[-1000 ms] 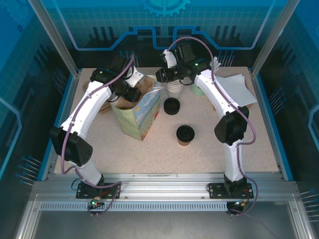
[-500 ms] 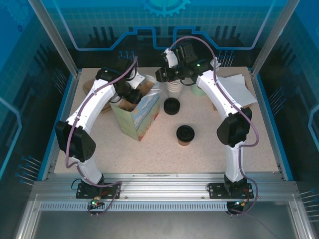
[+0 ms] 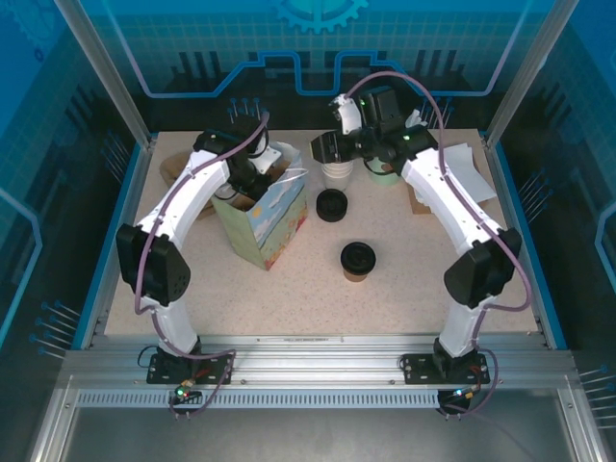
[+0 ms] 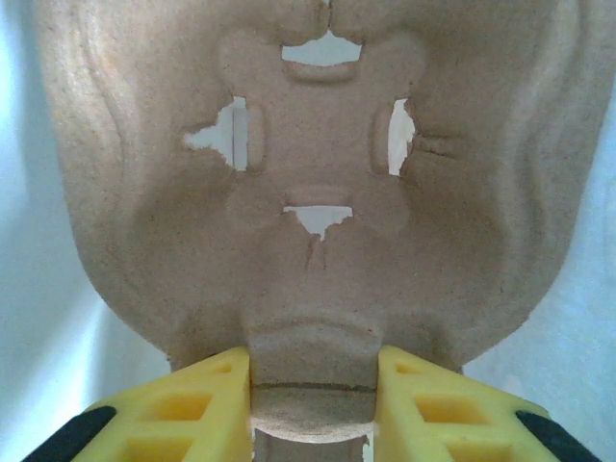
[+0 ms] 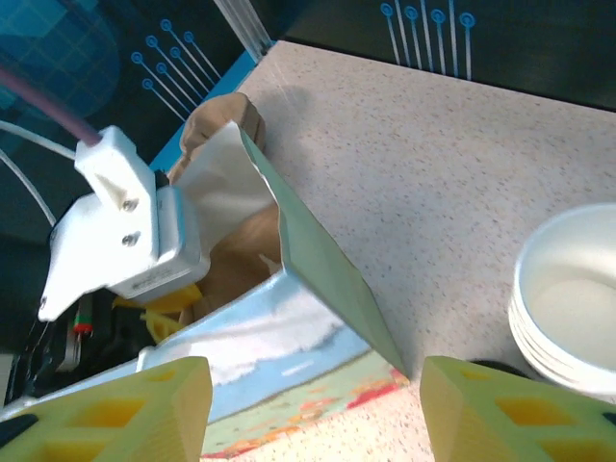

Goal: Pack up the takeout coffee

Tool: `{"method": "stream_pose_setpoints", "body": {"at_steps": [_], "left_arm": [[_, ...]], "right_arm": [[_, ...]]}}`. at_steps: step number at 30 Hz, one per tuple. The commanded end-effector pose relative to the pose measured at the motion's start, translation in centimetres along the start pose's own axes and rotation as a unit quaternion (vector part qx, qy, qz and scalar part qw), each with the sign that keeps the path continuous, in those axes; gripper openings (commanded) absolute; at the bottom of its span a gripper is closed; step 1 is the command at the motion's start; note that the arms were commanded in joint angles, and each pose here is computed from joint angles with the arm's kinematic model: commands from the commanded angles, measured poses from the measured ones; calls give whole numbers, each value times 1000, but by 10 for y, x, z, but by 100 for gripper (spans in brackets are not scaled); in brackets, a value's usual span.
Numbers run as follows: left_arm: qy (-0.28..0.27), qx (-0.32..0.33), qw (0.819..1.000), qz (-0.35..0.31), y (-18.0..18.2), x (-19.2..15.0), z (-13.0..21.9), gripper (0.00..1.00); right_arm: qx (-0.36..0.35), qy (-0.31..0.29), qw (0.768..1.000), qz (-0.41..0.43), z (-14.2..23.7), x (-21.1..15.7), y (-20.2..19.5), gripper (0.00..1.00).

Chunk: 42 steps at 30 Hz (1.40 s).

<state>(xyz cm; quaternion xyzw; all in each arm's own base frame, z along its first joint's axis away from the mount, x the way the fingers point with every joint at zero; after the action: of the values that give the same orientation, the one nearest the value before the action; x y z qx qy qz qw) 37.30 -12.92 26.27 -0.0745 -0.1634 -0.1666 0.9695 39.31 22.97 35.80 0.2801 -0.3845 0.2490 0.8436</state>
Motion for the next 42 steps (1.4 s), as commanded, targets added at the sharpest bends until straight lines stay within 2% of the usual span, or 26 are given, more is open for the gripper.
{"method": "stream_pose_setpoints", "body": {"at_steps": [1,11,23,36,42], "left_arm": [[4,7,1000,19,4,2,-2,33],[10,22,1000,13,-1,2,-16,35],[2,59,998,26,-4,8,16,35],[25,70,993,97,-11,10,-1,33],[33,68,993,87,-13,11,-12,33]], "right_arm": [[-32,-28,999,12,24,-1,-2,63],[-59,-16,998,-4,41,-34,-15,67],[-52,0,999,-14,29,-45,-22,67],[-52,12,998,-21,21,-53,-26,67],[-54,16,998,-24,18,-57,-28,67]]}}
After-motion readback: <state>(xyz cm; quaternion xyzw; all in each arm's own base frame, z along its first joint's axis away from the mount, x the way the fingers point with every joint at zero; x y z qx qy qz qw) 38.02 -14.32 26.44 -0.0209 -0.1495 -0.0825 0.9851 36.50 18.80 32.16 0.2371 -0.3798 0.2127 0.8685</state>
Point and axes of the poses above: each hand's point on the last joint's axis, 136 mm out from that joint toward the fingers, its own z axis back along the fingers, its own y axis along the line the jaws close on, x = y × z, the point moved 7 cm from there along z, back along the fingers, and after that the axes turned 6 degrees about z, right-handed, at the moved point
